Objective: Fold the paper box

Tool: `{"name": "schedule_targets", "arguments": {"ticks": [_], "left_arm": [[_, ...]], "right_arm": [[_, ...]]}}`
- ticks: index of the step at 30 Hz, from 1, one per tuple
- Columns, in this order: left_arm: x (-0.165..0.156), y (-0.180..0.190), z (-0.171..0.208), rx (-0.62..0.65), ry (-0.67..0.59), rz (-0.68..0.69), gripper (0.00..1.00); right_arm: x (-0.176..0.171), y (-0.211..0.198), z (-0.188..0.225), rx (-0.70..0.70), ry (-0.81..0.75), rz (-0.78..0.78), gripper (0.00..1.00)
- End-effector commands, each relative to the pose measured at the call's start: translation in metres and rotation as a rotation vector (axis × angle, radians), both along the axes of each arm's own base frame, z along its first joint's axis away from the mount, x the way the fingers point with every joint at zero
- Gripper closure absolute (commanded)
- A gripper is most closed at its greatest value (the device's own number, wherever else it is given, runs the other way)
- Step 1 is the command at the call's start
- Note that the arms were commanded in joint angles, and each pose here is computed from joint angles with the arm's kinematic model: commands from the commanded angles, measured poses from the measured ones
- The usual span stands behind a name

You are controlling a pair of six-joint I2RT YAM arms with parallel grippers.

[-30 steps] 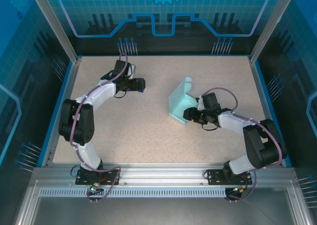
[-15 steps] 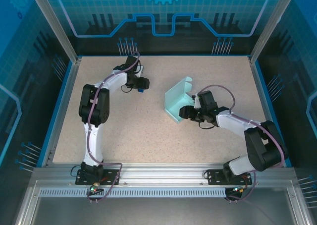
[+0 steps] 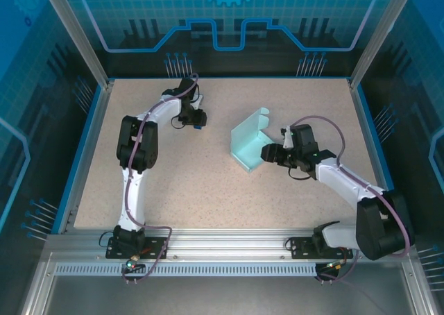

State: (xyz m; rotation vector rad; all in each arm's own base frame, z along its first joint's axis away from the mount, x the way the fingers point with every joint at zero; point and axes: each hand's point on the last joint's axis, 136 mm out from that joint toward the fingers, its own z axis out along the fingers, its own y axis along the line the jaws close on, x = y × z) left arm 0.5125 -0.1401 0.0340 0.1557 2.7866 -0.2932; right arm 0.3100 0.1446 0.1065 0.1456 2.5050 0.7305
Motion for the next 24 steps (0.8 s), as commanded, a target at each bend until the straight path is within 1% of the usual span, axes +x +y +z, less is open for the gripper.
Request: {"name": "schedule_targets", "arguments": {"ticks": [1, 4, 5, 7, 10, 13, 17, 19, 21, 24], "left_arm": [[-0.003, 0.001, 0.011, -0.012, 0.006, -0.008, 0.63], [-0.008, 0.006, 0.047, -0.013, -0.072, 0.012, 0.68], [-0.012, 0.007, 0.066, -0.023, -0.111, 0.022, 0.69], [-0.029, 0.0, 0.11, -0.065, -0.212, 0.027, 0.72], [-0.068, -0.029, 0.175, -0.109, -0.376, -0.05, 0.72], [-0.111, -0.071, 0.216, -0.113, -0.474, -0.174, 0.72], [-0.159, -0.13, 0.242, -0.105, -0.526, -0.355, 0.71], [-0.179, -0.163, 0.243, -0.1, -0.507, -0.459, 0.71], [-0.191, -0.19, 0.235, -0.083, -0.475, -0.53, 0.71], [-0.195, -0.22, 0.206, -0.052, -0.394, -0.591, 0.71]], "right_arm": [[-0.004, -0.011, 0.007, -0.019, -0.007, -0.006, 0.36], [-0.002, -0.02, 0.016, -0.033, -0.021, -0.017, 0.36], [-0.001, -0.024, 0.018, -0.044, -0.025, -0.023, 0.36], [0.002, -0.036, 0.026, -0.072, -0.04, -0.044, 0.36], [0.008, -0.054, 0.034, -0.102, -0.064, -0.08, 0.36], [0.015, -0.066, 0.042, -0.101, -0.078, -0.102, 0.35], [0.019, -0.084, 0.046, -0.1, -0.085, -0.144, 0.36], [0.02, -0.096, 0.046, -0.109, -0.086, -0.171, 0.35], [0.019, -0.107, 0.045, -0.11, -0.082, -0.2, 0.35], [0.015, -0.122, 0.044, -0.109, -0.082, -0.246, 0.36]]}}
